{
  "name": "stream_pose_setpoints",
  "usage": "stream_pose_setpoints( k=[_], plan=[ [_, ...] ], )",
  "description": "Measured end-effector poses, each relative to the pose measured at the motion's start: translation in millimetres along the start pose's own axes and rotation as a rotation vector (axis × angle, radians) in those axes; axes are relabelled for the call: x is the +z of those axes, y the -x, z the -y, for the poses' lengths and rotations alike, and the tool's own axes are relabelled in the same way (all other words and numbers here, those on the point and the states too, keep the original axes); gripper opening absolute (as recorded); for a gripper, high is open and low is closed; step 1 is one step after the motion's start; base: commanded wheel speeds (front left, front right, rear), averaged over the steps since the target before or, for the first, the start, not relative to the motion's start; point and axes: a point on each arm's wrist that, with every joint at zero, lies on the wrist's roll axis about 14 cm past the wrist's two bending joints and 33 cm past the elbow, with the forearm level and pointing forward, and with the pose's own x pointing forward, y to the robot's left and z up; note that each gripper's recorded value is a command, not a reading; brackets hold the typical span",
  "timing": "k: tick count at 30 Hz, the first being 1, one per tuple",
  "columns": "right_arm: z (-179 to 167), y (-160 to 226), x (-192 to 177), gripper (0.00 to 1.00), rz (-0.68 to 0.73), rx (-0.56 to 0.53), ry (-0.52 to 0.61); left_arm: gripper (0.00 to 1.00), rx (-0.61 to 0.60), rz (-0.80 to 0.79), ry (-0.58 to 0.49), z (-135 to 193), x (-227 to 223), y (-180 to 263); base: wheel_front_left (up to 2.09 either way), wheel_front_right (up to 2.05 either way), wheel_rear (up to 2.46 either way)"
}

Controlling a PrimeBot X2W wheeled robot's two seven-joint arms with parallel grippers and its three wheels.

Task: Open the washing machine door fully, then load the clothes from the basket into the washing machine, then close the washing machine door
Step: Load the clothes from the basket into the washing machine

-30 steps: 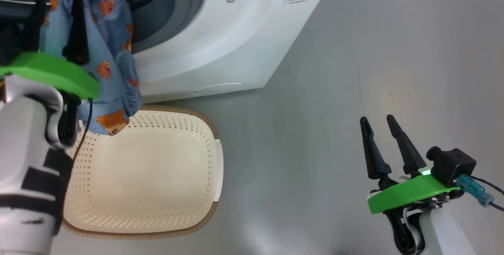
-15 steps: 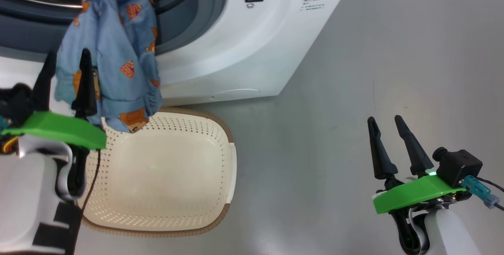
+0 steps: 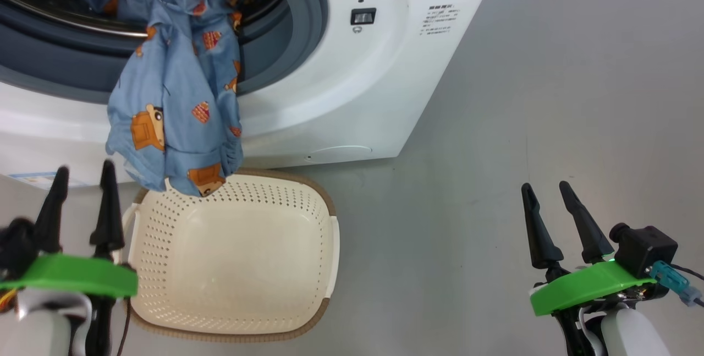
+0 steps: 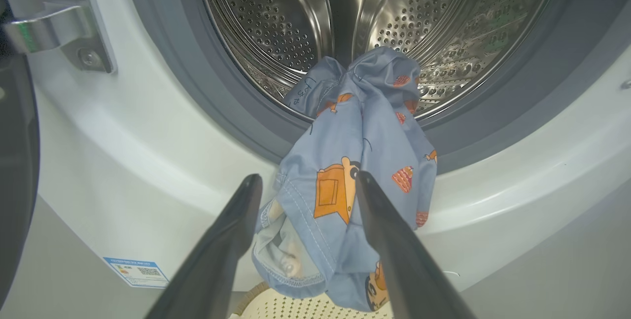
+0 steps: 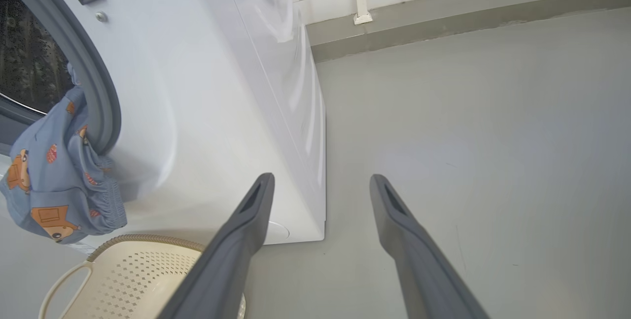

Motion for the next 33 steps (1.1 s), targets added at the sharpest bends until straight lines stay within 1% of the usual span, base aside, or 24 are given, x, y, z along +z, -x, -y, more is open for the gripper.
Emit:
stream_pose_setpoints(
  k=[3, 7, 20, 33],
  plan=[
    [0.8, 4.1, 0.5, 1.00, -0.001, -0.001, 0.002, 1.00, 0.024, 0.006, 0.000, -7.0, 2.5, 12.6, 0.00, 0.00, 0.00],
    [1.6, 6.7, -0.1, 1.00, -0.004, -0.001, 0.004, 1.00, 0.030, 0.011, 0.005, -6.8, 3.6, 23.2, 0.00, 0.00, 0.00],
    [3.4, 7.3, 1.6, 1.00, -0.002, -0.001, 0.012, 1.00, 0.036, 0.008, 0.016, -4.3, 0.9, 29.3, 0.00, 0.00, 0.00],
    [4.0, 3.0, -10.4, 1.00, -0.028, -0.014, 0.001, 1.00, -0.016, -0.125, 0.060, 15.9, -47.8, 26.3, 0.00, 0.00, 0.00]
  ],
)
